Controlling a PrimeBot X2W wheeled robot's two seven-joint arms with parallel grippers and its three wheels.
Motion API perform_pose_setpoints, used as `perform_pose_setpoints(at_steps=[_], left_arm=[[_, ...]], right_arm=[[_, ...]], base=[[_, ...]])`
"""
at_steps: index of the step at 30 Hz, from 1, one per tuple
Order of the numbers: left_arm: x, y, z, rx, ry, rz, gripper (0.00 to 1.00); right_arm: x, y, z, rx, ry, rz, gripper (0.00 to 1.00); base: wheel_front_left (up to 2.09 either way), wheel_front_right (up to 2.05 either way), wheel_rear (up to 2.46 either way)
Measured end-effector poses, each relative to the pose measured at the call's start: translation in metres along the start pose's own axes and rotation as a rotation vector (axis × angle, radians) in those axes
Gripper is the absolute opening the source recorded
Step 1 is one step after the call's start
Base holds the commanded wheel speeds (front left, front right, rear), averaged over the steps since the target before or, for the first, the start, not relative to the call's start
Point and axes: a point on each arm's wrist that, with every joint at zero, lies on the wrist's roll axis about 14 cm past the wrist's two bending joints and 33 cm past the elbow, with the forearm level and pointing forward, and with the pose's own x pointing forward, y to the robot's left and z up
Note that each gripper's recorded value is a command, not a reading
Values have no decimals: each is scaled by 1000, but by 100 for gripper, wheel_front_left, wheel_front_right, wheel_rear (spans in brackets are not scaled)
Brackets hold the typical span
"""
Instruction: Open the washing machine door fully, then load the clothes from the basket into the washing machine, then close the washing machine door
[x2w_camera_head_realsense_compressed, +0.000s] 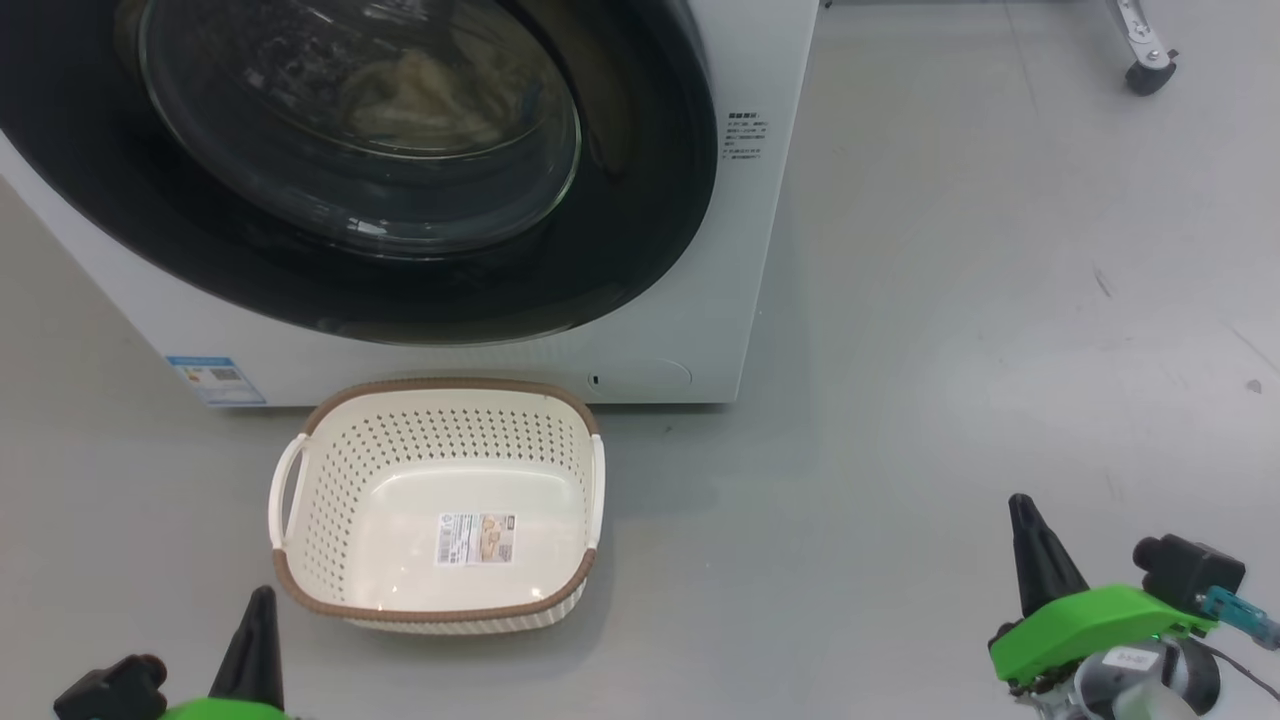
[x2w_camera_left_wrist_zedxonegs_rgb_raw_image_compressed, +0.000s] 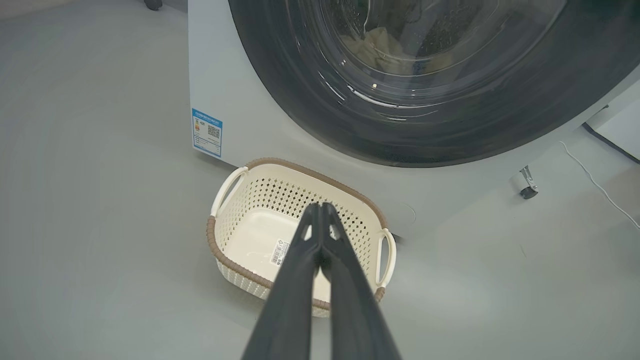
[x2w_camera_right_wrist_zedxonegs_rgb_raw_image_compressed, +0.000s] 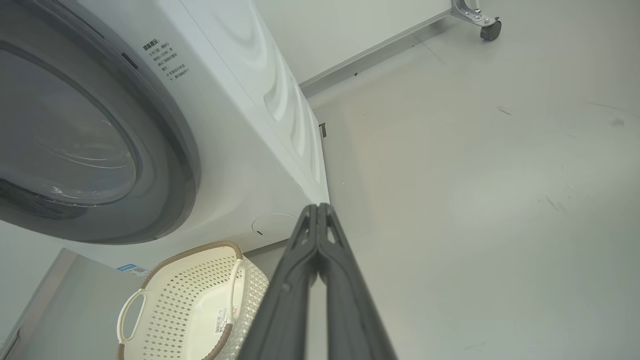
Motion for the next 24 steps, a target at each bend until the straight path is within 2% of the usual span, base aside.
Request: perform_pose_setpoints(at_steps=[24], left_arm=[[-4,3,12,-263,-31,37,0]], right_arm=[[3,2,12,255,-20,-12,0]], base=[[0,0,0]])
